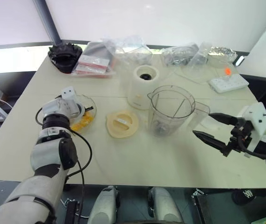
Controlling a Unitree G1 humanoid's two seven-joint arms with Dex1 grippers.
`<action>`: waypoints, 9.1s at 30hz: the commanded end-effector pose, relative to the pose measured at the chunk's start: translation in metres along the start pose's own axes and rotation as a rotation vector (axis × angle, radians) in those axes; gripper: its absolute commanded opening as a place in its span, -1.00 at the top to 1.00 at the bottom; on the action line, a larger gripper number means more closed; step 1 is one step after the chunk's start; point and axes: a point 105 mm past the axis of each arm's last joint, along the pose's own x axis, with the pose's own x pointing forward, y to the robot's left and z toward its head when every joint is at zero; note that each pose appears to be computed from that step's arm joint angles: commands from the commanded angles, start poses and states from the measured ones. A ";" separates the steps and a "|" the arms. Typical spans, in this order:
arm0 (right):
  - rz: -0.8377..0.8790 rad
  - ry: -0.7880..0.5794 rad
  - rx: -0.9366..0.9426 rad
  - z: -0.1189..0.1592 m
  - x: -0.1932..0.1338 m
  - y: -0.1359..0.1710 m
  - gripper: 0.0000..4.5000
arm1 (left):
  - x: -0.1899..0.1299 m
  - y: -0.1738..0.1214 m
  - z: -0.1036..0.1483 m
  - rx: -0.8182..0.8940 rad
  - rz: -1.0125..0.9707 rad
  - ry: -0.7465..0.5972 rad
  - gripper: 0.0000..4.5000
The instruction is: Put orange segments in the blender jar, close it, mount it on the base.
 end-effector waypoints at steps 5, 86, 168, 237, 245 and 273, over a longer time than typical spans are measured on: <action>-0.003 -0.028 -0.039 0.007 0.000 0.000 -1.00 | -0.005 -0.003 0.003 0.007 -0.017 -0.009 0.92; -0.523 0.004 0.065 -0.044 -0.049 0.000 -1.00 | -0.207 -0.193 0.058 0.800 -1.385 -0.335 -0.98; -1.052 0.017 0.261 -0.128 0.011 -0.168 -0.20 | -0.170 -0.093 -0.097 1.117 -1.167 -0.321 -1.00; -0.862 -0.552 0.137 0.070 -0.007 -0.163 0.98 | -0.189 -0.097 -0.064 0.811 -1.306 -0.530 -1.00; -0.757 -0.522 0.022 0.092 -0.001 -0.148 0.98 | -0.187 -0.094 -0.058 0.797 -1.276 -0.572 -1.00; -0.535 -0.393 -0.399 0.109 0.019 -0.101 0.98 | -0.185 -0.098 -0.059 0.831 -1.286 -0.577 -1.00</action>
